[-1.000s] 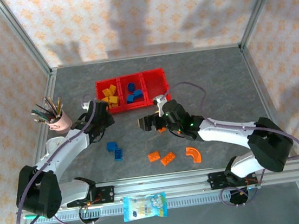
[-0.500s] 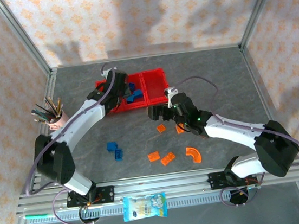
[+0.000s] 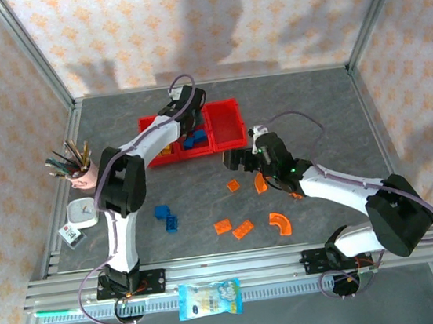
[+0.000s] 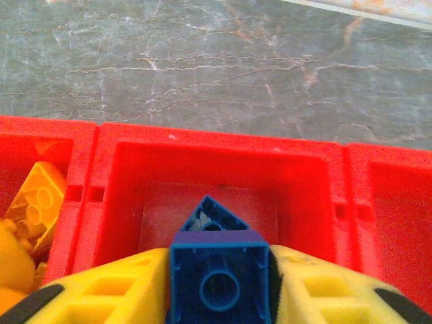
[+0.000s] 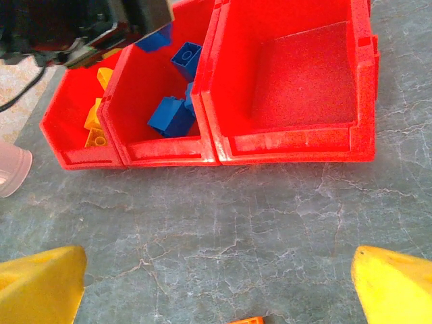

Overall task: Sort the legos into containers by color
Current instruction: Place the lego in the container, then pick up the lego from the bottom-left of the table.

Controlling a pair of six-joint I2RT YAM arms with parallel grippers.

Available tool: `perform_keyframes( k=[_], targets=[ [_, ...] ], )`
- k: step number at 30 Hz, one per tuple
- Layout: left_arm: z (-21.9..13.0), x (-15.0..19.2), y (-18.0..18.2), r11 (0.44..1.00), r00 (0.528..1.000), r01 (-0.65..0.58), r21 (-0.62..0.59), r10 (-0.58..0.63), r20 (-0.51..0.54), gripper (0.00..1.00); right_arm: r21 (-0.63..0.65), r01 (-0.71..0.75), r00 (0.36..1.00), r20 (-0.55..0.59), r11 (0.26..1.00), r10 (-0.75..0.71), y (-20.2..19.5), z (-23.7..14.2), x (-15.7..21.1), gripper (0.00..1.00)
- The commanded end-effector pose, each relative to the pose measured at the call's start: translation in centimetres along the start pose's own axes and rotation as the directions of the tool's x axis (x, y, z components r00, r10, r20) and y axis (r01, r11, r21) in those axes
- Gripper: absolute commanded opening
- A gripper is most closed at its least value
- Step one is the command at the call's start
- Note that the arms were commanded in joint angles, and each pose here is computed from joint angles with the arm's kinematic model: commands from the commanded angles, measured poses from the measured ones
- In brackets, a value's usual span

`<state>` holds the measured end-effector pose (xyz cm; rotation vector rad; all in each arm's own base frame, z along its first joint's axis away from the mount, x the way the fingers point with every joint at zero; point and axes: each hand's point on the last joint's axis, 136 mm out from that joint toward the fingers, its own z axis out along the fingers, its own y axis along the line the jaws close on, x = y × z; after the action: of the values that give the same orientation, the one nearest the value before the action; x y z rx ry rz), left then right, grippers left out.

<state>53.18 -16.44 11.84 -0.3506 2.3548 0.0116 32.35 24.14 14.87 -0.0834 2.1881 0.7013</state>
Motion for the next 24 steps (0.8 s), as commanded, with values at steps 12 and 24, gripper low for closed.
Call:
perform_keyframes(
  k=[12,24],
  targets=[
    [-5.8,-1.7,0.8,0.998,0.999,-0.019,0.056,0.016,0.036,0.56,-0.041,0.028,1.0,-0.003,0.999,-0.028,1.0,-0.5,-0.6,1.0],
    [-13.4,4.1,5.7,0.99,1.0,0.018,0.14,-0.021,0.02,0.59,-0.064,0.131,0.986,-0.098,0.989,-0.137,2.6,-0.2,2.1,1.0]
  ],
)
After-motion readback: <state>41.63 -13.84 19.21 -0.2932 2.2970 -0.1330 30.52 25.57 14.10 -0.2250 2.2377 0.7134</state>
